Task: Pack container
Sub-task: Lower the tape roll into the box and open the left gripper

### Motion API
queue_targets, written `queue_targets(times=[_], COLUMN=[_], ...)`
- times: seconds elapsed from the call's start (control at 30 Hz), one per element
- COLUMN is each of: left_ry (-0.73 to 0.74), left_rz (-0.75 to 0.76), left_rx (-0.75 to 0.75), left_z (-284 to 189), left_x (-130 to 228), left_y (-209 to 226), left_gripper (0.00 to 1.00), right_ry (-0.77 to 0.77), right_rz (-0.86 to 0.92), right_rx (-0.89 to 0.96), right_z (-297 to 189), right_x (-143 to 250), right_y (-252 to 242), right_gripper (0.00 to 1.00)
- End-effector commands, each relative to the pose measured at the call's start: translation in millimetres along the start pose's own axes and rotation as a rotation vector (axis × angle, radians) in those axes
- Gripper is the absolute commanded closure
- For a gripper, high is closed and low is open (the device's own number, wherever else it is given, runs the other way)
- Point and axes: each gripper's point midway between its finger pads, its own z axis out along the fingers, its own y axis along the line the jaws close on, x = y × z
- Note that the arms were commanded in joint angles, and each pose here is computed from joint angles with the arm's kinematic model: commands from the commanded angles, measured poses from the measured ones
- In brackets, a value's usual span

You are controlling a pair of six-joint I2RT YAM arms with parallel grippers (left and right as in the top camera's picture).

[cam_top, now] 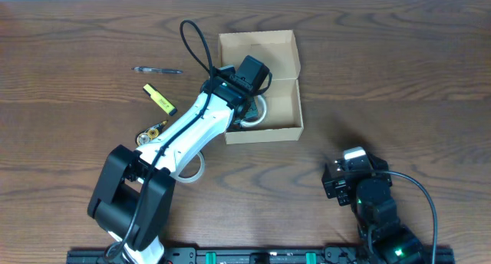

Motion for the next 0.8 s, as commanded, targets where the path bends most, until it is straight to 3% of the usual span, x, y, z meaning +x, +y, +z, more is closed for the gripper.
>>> queue_targets(times=[0.0,0.2,0.57,0.77], left_ry=[-0.005,-0.008,-0.086,-0.133], left_rz=[0.000,-0.001,-0.026,-0.040], left_rx=[-0.028,-0.024,0.071,0.125], left_z=[5,5,3,-11], left_x=[1,0,-20,-35], left_y=[6,5,-18,-31], left_gripper=[0.83,0.81,0.55,0.52], right_ry=[0.003,0.003,0.003,0.003], right_rz=[0.004,0.004,0.004,0.004], right_rx=[0.014,0.014,0.014,0.014], right_z=[1,1,1,1], right_x=[2,3,3,3], right_y=[-3,-3,-3,-3], right_gripper=[0.01,0.01,0.01,0.01])
